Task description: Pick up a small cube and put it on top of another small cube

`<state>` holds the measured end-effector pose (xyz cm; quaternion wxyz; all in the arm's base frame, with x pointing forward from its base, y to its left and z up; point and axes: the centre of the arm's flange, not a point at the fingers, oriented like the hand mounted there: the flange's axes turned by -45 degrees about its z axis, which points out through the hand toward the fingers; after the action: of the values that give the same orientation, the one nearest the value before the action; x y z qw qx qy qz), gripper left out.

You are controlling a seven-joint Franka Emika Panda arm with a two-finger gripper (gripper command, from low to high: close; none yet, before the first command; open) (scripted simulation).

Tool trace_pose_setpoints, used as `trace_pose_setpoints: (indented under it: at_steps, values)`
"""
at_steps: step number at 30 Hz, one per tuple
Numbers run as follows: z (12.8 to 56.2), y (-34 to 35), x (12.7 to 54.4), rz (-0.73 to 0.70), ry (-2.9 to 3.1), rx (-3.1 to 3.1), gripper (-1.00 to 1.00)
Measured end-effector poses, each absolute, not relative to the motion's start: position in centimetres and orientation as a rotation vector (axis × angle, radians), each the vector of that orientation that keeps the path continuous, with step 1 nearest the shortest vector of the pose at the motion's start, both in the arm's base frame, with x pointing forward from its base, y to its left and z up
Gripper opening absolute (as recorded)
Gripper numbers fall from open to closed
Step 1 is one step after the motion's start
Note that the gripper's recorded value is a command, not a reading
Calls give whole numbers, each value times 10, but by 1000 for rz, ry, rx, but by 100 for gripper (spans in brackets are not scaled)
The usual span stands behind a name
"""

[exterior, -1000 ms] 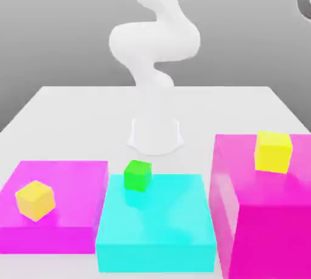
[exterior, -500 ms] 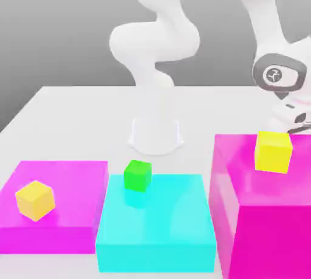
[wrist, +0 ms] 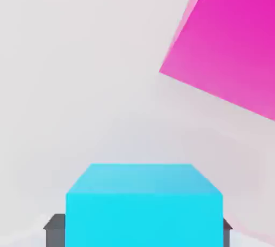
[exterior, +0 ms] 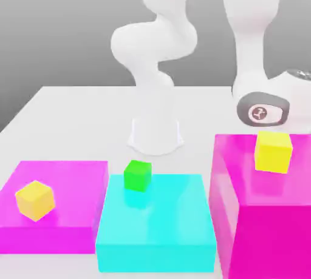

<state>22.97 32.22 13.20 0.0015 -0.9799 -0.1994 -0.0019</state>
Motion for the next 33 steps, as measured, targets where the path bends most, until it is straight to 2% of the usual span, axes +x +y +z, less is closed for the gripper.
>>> trace_pose_setpoints:
  at_steps: [3, 12, 16, 21, 26, 33]
  values:
    - [135, 322, 230, -9, -628, -3076, -100]
    - [189, 322, 230, -10, -627, -3077, -100]
    - [199, 349, 192, 4, -821, -2977, -100]
    - [224, 374, 187, 45, -1107, -2816, -100]
    - [257, 393, 193, 57, -1372, -2628, -100]
    - [318, 388, 246, 13, -1645, -2416, -100]
